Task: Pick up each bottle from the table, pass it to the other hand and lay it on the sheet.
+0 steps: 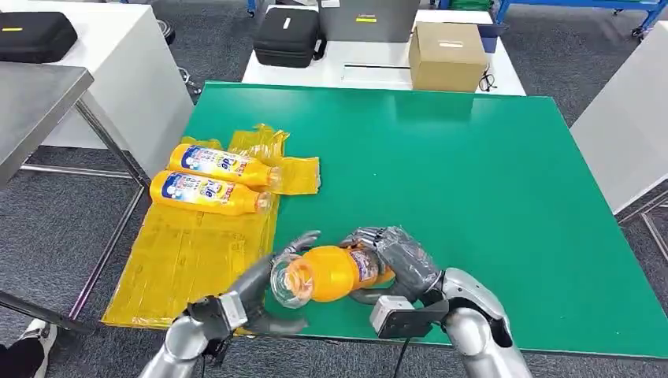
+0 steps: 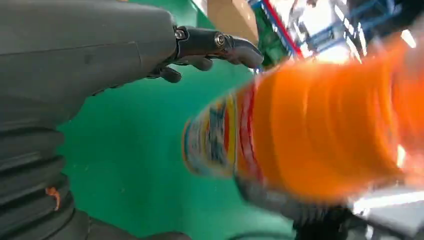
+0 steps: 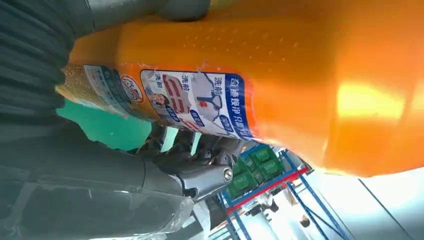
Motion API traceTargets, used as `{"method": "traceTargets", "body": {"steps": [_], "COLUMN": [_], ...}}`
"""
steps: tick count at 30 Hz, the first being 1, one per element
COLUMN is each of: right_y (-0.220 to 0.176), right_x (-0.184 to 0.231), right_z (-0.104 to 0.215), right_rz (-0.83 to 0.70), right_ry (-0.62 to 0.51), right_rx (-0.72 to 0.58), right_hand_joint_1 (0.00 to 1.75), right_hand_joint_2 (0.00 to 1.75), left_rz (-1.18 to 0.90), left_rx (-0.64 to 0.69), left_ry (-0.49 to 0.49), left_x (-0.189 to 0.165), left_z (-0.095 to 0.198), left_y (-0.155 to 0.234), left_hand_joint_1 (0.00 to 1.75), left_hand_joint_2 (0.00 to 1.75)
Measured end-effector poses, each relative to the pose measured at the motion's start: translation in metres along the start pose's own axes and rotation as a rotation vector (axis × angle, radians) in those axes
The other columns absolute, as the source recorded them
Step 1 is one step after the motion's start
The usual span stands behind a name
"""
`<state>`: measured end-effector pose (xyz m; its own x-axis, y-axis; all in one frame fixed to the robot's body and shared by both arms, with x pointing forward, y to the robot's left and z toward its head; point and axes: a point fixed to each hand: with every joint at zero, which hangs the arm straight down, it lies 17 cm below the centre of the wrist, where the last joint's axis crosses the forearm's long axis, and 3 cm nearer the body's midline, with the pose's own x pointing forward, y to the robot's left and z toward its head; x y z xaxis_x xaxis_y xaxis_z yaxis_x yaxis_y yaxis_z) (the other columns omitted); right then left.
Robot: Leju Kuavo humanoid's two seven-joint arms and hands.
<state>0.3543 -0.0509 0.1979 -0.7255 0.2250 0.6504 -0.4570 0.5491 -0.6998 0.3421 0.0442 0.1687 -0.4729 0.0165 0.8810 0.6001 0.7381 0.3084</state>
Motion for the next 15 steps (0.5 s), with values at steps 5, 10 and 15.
{"method": "traceTargets", "body": {"steps": [5,10,15], "right_y": [0.004,0.007,0.016], "right_x": [-0.005,-0.01,-0.017], "right_z": [0.001,0.0,0.0], "right_rz": [-0.008,-0.009,-0.01], "right_ry": [0.008,0.015,0.041], "right_rx": [0.014,0.031,0.055], "right_hand_joint_1": [1.75,1.75,1.75], "right_hand_joint_2": [1.75,1.75,1.75], "left_rz": [-0.013,-0.035,-0.035], "left_rx": [-0.041,-0.064,-0.066], "left_ry": [0.009,0.009,-0.005], "left_x": [-0.003,-0.004,-0.001], "left_z": [0.003,0.003,0.002], "left_y": [-0.011,-0.016,-0.018], "left_hand_joint_1": [0.0,0.0,0.0], "left_hand_joint_2": [1.75,1.75,1.75]}}
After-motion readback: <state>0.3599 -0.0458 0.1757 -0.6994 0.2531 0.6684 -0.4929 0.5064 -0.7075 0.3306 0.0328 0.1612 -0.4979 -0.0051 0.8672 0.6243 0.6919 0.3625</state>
